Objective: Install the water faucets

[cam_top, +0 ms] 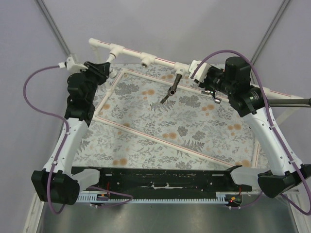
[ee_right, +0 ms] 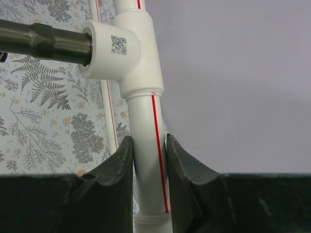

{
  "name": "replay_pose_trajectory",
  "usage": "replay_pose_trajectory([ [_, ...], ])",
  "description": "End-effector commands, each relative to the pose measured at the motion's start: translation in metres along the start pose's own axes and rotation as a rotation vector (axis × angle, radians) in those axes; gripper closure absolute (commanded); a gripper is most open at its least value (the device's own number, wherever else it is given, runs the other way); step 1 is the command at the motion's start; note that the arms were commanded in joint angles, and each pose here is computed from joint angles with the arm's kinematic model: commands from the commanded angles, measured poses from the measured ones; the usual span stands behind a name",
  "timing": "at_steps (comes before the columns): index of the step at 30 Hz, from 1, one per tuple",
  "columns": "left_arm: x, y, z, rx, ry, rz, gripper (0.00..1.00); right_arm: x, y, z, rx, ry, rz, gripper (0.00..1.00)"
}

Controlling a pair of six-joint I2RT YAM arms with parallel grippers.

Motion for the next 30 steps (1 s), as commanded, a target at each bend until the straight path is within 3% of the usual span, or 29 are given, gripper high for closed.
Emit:
replay_pose_trajectory([
  [1, 0.023, -0.002, -0.020, -0.194, 1.004, -0.008, 0.85, -0.024, 0.013, 0.041, 0.179, 0.091, 0.113, 1.00],
  [4, 0.015, -0.009, -0.020, -0.343, 1.473, 0.054, 0.83, -0.024, 0.015, 0.041, 0.181, 0.096, 0.114, 1.00],
  [6, 0.013, -0.012, -0.022, -0.416, 1.630, 0.055, 0.79, -0.024, 0.016, 0.042, 0.185, 0.096, 0.114, 1.00],
  [10, 0.018, -0.014, -0.029, -0.434, 1.736, 0.067, 0.70, -0.024, 0.017, 0.042, 0.186, 0.098, 0.114, 1.00],
  [12, 0.021, -0.018, -0.033, -0.432, 1.722, 0.044, 0.52, -0.024, 0.017, 0.041, 0.185, 0.098, 0.113, 1.00],
  [15, 0.026, -0.025, -0.041, -0.413, 1.597, -0.039, 0.32, -0.024, 0.017, 0.041, 0.185, 0.099, 0.113, 1.00],
  [19, 0.033, -0.034, -0.059, -0.358, 1.320, -0.112, 0.21, -0.024, 0.018, 0.041, 0.188, 0.100, 0.111, 1.00],
  [30, 0.039, -0.055, -0.096, -0.181, 0.472, -0.039, 0.15, -0.025, 0.019, 0.043, 0.194, 0.104, 0.108, 1.00],
])
Point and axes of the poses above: each gripper's point midway between its finger pads, its own y axis out along the fingers, its own z axis along the line the jaws close on, x = y × z, the point moved 9 cm from there along -y, back along the fingers, and after that the axes turned 14 degrees about -y, right-handed, at the moved point
